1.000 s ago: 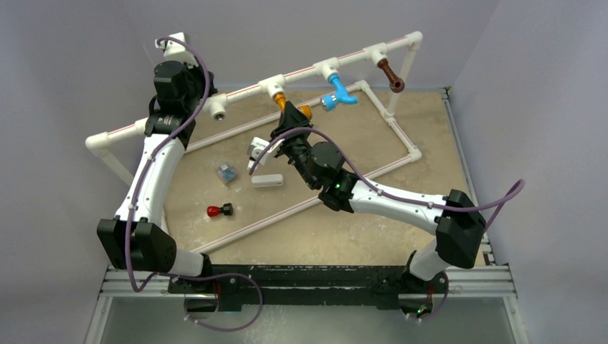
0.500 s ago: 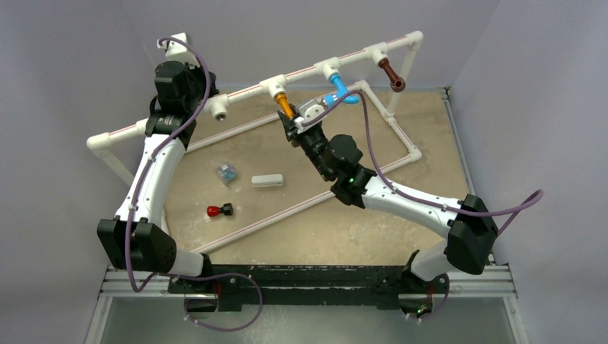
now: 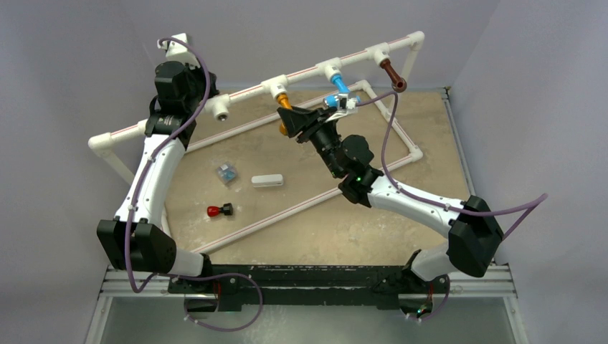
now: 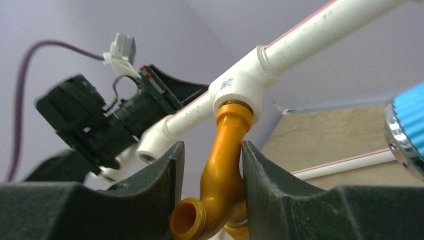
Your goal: Install the water faucets
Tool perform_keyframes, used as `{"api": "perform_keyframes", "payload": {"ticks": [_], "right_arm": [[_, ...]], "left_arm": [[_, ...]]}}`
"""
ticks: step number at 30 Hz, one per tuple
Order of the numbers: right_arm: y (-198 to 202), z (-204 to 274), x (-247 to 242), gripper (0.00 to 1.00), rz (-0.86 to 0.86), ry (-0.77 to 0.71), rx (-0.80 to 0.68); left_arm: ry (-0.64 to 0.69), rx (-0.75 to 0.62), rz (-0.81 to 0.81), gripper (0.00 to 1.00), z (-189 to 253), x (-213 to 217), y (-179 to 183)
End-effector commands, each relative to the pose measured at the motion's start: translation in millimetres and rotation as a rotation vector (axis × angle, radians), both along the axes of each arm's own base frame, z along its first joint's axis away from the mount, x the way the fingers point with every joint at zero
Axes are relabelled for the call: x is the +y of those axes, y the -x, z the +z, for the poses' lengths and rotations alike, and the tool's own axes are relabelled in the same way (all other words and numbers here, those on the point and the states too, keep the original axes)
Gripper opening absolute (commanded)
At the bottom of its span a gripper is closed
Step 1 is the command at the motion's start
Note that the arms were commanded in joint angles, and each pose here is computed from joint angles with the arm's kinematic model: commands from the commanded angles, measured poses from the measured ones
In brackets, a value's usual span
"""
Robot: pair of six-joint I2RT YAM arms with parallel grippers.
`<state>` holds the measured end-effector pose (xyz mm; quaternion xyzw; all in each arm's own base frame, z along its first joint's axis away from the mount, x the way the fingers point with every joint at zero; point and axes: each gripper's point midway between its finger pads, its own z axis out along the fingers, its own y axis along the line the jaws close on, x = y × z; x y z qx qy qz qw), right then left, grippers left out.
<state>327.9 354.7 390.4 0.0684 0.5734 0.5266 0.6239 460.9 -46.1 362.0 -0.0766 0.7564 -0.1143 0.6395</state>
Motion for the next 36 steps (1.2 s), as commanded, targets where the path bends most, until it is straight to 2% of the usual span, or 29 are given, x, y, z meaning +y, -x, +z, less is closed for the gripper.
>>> {"api": "perform_keyframes", "payload": {"ticks": [1,9,16,20,22,26,30,36], "right_arm": [[25,62,-15,0.0,0.202,-0.474,0.128],[26,70,-11,0.0,0.287,-0.617,0.238],[29,67,-11,0.0,0.288,-0.59,0.246],[31,67,-14,0.32,0.245,-0.504,0.194],[30,64,-15,0.44,0.218,-0.446,0.173],[30,56,-19,0.62,0.165,-0.35,0.147],[27,46,-23,0.73,0.112,-0.258,0.137],[22,37,-40,0.78,-0.008,-0.102,0.088]], "left_arm": [[-0.014,0.258,-0.013,0.0,-81,-2,12],[-0.014,0.254,-0.013,0.0,-80,-2,13],[-0.013,0.252,-0.016,0.0,-79,-2,13],[-0.011,0.252,-0.018,0.0,-79,-3,13],[-0.011,0.253,-0.018,0.0,-79,-3,13],[-0.012,0.253,-0.016,0.0,-79,-2,13],[-0.012,0.253,-0.016,0.0,-79,-2,13],[-0.015,0.256,-0.012,0.0,-81,-2,12]]}}
